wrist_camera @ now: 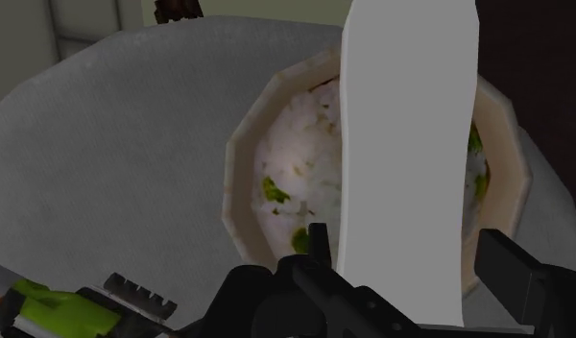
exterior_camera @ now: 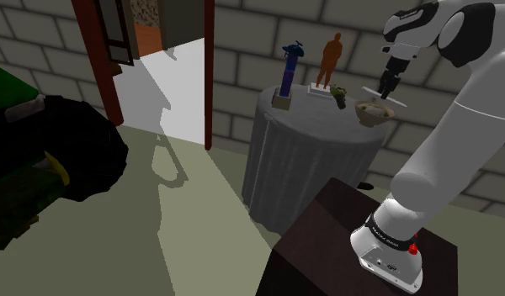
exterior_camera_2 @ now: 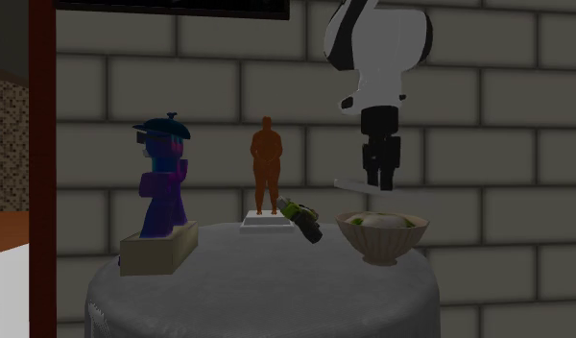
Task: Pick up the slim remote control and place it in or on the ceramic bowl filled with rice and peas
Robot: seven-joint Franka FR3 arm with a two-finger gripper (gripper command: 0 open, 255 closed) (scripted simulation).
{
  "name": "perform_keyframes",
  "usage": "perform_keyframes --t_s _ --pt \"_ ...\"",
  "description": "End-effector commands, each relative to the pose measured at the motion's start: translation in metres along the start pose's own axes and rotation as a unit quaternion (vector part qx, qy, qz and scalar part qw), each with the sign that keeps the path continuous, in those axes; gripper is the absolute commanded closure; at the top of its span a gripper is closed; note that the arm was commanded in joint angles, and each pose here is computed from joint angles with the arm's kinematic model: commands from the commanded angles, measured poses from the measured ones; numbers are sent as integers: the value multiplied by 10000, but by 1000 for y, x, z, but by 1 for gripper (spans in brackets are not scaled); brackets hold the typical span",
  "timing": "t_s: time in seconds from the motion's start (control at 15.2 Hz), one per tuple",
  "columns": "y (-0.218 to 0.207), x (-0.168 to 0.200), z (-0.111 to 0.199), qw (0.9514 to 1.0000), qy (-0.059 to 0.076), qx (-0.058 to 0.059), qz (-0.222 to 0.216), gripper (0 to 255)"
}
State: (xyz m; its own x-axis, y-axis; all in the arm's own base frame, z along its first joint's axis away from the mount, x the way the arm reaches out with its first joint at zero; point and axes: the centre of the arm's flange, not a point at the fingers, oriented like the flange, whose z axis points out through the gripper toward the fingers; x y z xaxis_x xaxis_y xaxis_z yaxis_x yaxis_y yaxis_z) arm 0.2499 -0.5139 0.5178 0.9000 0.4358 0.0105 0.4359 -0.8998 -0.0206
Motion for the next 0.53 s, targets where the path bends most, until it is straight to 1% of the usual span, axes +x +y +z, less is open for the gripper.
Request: perform_keyframes --t_s 0.0,0.26,0.46 --pt "0 0 11 10000 1 -5 0 255" --pt "1 0 33 10000 1 -5 0 255" --pt "0 0 33 10000 1 -5 0 255"
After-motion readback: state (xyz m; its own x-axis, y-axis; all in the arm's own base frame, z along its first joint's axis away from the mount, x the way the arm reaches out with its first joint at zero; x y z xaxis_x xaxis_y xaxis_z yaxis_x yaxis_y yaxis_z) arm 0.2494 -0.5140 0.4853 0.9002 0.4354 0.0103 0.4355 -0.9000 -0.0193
